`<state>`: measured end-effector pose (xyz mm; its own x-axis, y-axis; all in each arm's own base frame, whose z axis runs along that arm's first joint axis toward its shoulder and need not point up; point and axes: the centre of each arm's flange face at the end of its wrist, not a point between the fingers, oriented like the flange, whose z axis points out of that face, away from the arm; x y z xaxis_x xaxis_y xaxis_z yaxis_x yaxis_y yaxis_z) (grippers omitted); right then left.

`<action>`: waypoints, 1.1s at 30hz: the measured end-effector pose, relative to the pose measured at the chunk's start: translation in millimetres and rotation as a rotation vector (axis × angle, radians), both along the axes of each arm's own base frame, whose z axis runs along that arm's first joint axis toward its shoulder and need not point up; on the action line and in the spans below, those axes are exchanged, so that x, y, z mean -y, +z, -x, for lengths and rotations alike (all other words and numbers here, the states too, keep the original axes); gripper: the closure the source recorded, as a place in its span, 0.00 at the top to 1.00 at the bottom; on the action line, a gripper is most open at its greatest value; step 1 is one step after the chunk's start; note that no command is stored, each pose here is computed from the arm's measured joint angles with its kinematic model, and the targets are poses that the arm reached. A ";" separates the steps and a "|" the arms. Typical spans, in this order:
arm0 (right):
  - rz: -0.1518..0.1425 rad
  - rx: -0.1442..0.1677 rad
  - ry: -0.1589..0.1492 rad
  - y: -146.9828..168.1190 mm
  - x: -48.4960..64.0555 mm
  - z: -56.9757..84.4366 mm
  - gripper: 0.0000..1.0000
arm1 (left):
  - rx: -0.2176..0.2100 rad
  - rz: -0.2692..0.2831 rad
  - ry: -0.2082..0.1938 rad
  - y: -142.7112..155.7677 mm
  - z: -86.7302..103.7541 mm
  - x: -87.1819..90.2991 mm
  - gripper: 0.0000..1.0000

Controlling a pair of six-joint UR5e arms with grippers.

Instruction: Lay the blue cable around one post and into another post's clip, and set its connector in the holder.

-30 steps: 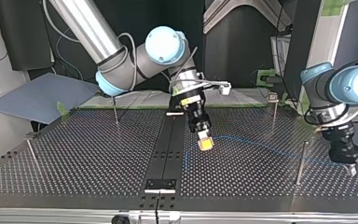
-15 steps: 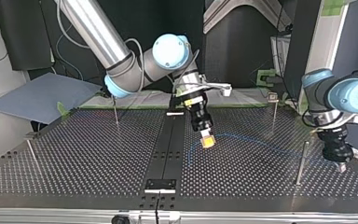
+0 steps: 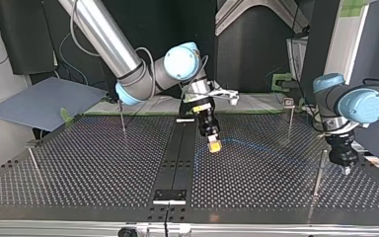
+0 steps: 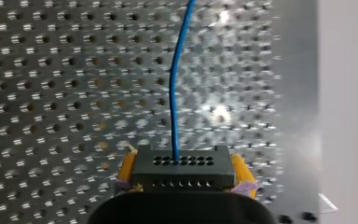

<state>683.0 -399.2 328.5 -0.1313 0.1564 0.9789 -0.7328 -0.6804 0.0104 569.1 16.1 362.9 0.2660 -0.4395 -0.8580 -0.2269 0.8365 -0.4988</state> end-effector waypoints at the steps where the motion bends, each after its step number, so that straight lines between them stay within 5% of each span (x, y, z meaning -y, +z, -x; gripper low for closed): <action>1: -0.006 -0.007 -0.002 -4.2 0.8 0.0 0.00 | -0.005 -0.002 -0.002 -1.7 -0.3 1.2 0.00; 16: -0.072 -0.078 -0.045 -37.9 15.2 12.1 0.00 | -0.041 0.001 -0.034 -19.6 -5.4 19.4 0.00; 24: -0.089 -0.096 -0.052 -55.9 14.2 18.2 0.00 | -0.036 0.038 -0.042 -32.0 -0.2 23.1 0.00; 27: -0.091 -0.100 -0.052 -59.0 13.6 18.8 0.00 | -0.021 0.054 -0.049 -33.9 0.1 24.1 0.10; 29: -0.093 -0.101 -0.052 -59.9 13.6 19.0 0.00 | -0.017 0.058 -0.051 -34.2 0.1 24.4 0.33; 30: -0.093 -0.102 -0.052 -60.0 13.6 19.1 0.00 | -0.016 0.059 -0.052 -34.3 0.1 24.8 0.33; 32: -0.094 -0.103 -0.052 -60.5 13.4 19.2 0.00 | -0.015 0.059 -0.055 -34.4 0.1 25.9 0.68; 33: -0.095 -0.104 -0.052 -60.7 13.3 19.4 0.00 | -0.015 0.059 -0.057 -34.5 0.1 26.7 0.68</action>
<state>663.7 -412.6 267.8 -0.0224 0.0666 0.9975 -0.7655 -0.6429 0.0257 569.0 -10.6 328.4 0.2264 -0.5031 -0.8340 -0.1877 0.8177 -0.5442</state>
